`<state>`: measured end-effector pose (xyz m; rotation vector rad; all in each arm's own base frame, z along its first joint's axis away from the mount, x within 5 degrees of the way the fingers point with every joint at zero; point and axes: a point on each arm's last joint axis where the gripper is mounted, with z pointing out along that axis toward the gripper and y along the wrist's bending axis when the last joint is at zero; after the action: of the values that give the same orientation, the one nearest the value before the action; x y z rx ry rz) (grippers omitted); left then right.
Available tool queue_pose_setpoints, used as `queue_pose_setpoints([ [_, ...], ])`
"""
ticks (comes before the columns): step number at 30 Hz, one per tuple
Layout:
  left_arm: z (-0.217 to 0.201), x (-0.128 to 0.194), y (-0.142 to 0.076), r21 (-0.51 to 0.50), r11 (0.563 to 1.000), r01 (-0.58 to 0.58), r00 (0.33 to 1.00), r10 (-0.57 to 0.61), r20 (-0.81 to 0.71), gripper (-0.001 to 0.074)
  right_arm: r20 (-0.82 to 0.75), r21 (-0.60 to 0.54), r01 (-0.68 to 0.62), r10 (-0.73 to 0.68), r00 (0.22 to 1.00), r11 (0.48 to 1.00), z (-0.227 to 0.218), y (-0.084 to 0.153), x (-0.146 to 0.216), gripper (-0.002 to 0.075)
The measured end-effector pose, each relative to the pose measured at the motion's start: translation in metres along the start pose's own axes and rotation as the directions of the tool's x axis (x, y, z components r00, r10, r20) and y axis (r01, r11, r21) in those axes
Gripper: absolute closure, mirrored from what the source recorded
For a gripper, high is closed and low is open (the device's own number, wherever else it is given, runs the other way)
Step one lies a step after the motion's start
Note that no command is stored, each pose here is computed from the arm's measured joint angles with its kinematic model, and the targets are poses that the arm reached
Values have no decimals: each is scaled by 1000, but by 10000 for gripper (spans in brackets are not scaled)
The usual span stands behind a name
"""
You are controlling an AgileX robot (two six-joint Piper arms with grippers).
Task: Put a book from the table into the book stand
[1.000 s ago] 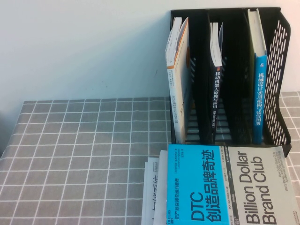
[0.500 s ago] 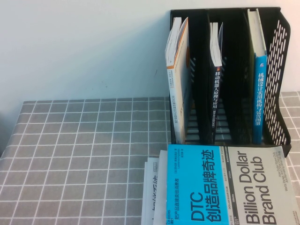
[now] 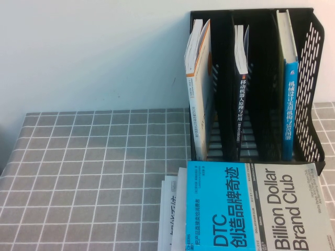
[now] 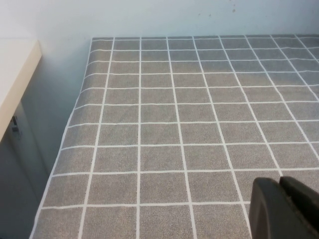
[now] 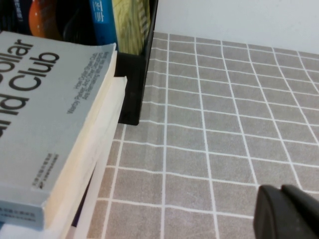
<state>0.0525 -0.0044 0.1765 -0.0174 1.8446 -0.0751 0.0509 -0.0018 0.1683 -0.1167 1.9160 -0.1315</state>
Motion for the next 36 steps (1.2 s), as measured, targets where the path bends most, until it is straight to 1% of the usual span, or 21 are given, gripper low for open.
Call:
queue_pose_setpoints([
  [11, 0, 0, 0, 0, 1000, -28, 1000, 28, 0, 738, 2, 0, 14, -14, 1000, 1000, 0, 0, 0, 731],
  [20, 0, -7, 0, -3, 999, -35, 995, 35, 90, 738, 24, 4, 16, -16, 1000, 1000, 0, 0, -2, 731],
  [25, 0, -7, 0, -3, 999, -39, 995, 39, 94, 738, 40, 7, 16, -16, 999, 1000, 1, 0, -2, 731],
  [28, 0, -9, 1, -8, 998, -56, 992, 57, 117, 738, 89, 16, 16, -17, 996, 1000, 0, -1, -7, 731],
  [30, -1, -16, 1, -21, 998, -66, 980, 68, 185, 738, 173, 31, 14, -19, 985, 999, -1, -2, -15, 731],
  [32, -3, -25, 2, -38, 998, -59, 954, 68, 292, 738, 274, 49, 11, -24, 961, 999, -3, -4, -24, 731],
  [34, -7, -35, 3, -50, 998, -41, 916, 58, 397, 738, 354, 65, 8, -30, 935, 998, -5, -5, -31, 731],
  [36, -12, -45, 4, -58, 998, -18, 859, 45, 510, 738, 420, 77, 3, -35, 907, 997, -8, -6, -37, 731],
])
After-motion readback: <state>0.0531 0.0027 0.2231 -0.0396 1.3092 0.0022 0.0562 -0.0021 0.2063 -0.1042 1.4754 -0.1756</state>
